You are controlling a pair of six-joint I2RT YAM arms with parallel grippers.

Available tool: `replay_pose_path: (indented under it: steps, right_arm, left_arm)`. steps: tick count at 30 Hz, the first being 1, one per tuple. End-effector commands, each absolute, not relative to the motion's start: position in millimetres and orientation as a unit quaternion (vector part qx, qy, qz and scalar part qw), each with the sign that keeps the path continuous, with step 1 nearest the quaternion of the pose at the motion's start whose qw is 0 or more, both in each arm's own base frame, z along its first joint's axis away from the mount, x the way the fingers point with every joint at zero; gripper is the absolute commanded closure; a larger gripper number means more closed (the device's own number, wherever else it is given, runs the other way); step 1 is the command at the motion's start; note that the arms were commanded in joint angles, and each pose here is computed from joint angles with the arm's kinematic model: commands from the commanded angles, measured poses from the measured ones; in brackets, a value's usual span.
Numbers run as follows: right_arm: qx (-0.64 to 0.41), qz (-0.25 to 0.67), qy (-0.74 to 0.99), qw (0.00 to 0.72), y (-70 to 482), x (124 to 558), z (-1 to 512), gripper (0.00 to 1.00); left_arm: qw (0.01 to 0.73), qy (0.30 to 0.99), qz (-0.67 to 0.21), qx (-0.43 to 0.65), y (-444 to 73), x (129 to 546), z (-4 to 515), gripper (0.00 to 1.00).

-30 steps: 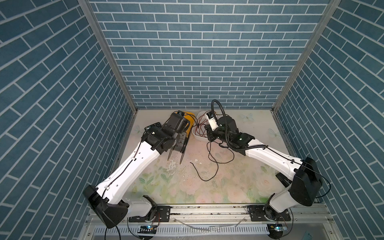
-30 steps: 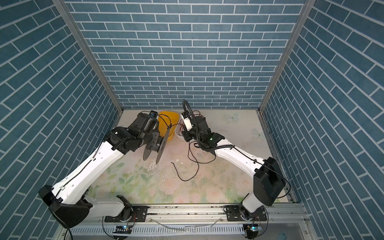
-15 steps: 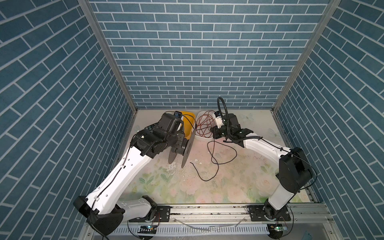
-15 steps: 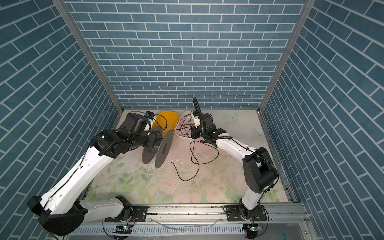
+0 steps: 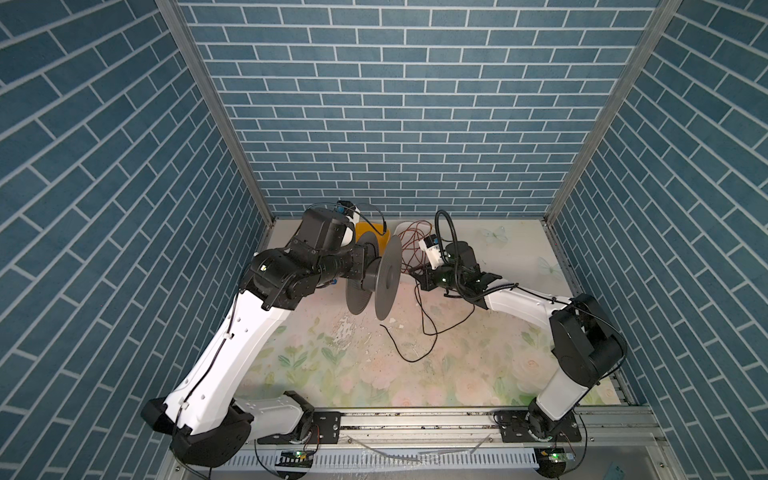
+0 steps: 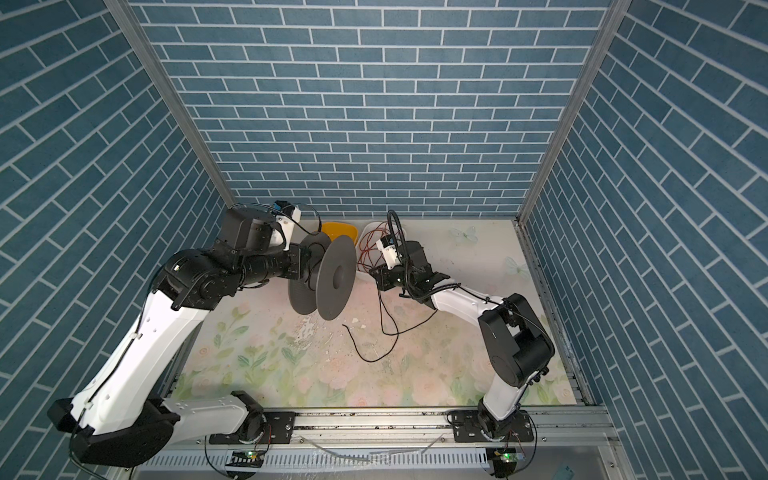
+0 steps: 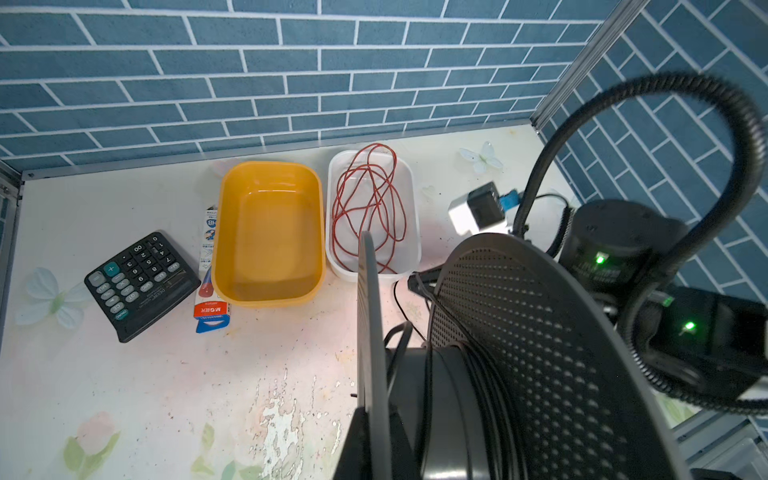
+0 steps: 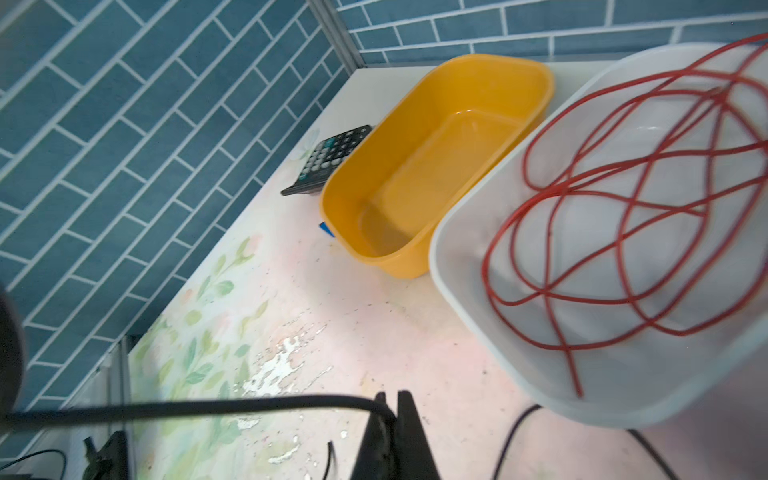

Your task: Wrap the cables

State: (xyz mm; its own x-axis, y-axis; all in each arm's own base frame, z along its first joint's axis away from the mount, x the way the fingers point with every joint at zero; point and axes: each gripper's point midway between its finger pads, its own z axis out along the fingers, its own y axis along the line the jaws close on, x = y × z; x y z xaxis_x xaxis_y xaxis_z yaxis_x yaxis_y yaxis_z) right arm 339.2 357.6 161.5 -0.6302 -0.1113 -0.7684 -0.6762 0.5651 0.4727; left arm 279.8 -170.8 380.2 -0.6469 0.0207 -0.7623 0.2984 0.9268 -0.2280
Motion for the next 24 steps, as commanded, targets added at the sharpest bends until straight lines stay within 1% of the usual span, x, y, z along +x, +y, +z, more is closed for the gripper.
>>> replay_pose_path:
  steps: [1,4,8,11,15,18,24]
  right_arm:
    - [-0.240,0.436,0.799,0.338,376.6,317.6,147.7,1.00]
    - [-0.246,0.446,0.789,0.342,390.7,303.4,140.2,1.00]
    - [-0.245,0.461,0.783,0.337,397.3,295.0,136.6,1.00]
    - [-0.252,0.461,0.785,0.328,397.3,285.0,130.0,0.92]
    - [-0.258,0.460,0.788,0.317,392.5,268.3,118.3,0.88]
    - [-0.269,0.455,0.792,0.305,387.5,252.1,106.1,0.80]
    - [-0.262,0.436,0.804,0.309,365.4,232.3,90.4,0.79]
  left_arm:
    - [0.501,0.836,-0.220,0.047,-166.6,285.6,450.5,1.00]
    - [0.517,0.826,-0.220,0.037,-163.2,287.2,465.0,1.00]
    - [0.528,0.823,-0.207,0.034,-157.5,288.2,472.5,1.00]
    - [0.531,0.826,-0.188,0.032,-151.4,289.2,472.7,1.00]
    - [0.534,0.826,-0.179,0.030,-147.7,291.3,472.7,1.00]
    - [0.530,0.830,-0.169,0.027,-144.5,295.4,470.1,1.00]
    - [0.532,0.831,-0.160,0.025,-140.9,300.8,470.1,1.00]
